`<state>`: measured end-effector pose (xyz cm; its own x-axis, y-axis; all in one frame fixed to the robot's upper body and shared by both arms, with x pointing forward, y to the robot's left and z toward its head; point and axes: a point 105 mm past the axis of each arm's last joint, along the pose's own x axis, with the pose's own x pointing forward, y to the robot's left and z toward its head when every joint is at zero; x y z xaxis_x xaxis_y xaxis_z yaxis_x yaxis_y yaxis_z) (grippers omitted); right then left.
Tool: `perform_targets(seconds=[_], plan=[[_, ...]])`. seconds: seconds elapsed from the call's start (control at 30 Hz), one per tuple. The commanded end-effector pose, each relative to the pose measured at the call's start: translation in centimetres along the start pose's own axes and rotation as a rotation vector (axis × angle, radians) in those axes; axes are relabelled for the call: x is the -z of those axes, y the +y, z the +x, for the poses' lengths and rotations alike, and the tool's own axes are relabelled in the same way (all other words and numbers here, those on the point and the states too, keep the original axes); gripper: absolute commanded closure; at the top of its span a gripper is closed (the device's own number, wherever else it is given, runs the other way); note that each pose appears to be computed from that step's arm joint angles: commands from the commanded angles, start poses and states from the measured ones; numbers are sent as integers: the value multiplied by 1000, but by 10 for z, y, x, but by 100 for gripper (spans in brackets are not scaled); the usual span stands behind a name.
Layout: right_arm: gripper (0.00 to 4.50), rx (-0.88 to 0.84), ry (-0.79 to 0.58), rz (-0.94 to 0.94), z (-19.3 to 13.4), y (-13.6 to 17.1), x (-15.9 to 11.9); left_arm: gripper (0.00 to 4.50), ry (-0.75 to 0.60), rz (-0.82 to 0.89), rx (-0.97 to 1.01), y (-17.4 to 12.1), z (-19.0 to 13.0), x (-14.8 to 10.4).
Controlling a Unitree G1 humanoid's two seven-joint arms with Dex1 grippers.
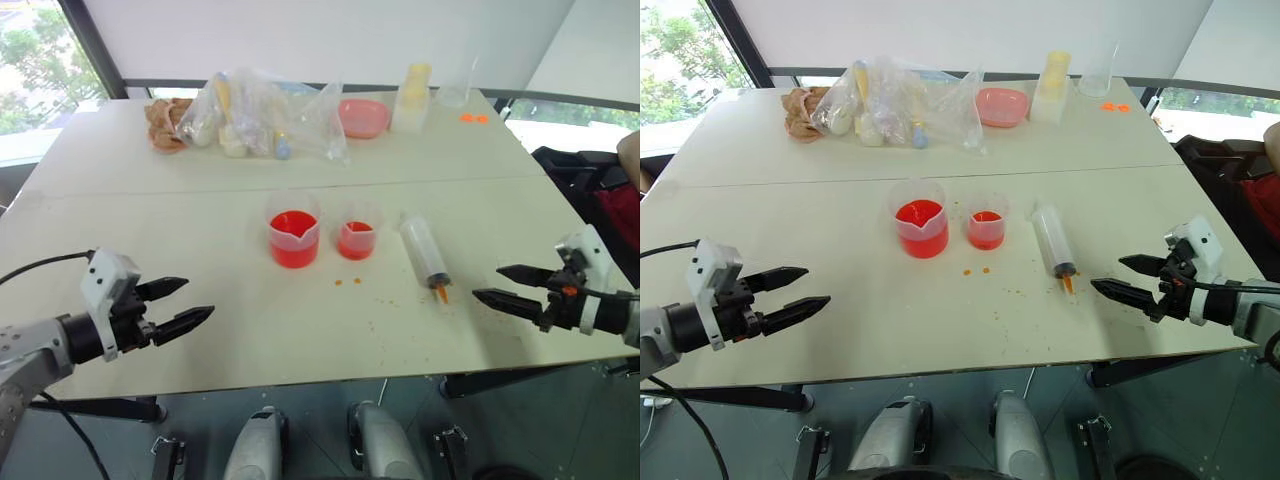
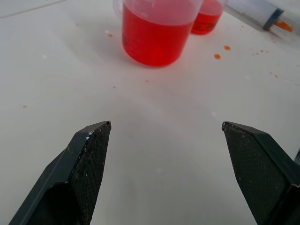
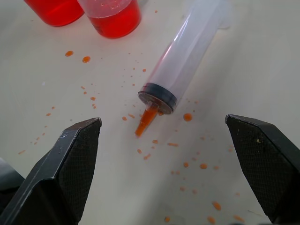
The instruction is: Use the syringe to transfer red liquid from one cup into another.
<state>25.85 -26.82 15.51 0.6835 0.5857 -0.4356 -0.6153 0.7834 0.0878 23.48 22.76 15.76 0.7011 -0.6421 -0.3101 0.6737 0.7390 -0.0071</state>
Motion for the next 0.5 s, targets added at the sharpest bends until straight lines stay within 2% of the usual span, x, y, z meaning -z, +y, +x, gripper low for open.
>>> perform_targets(seconds=[0.03, 0.5], plan=[[7, -21, 32, -45, -1, 7, -3, 51, -7, 16, -2, 0, -2, -4], [7, -4, 107, -44, 3, 4, -3, 51, 4, 34, 4, -5, 7, 2]])
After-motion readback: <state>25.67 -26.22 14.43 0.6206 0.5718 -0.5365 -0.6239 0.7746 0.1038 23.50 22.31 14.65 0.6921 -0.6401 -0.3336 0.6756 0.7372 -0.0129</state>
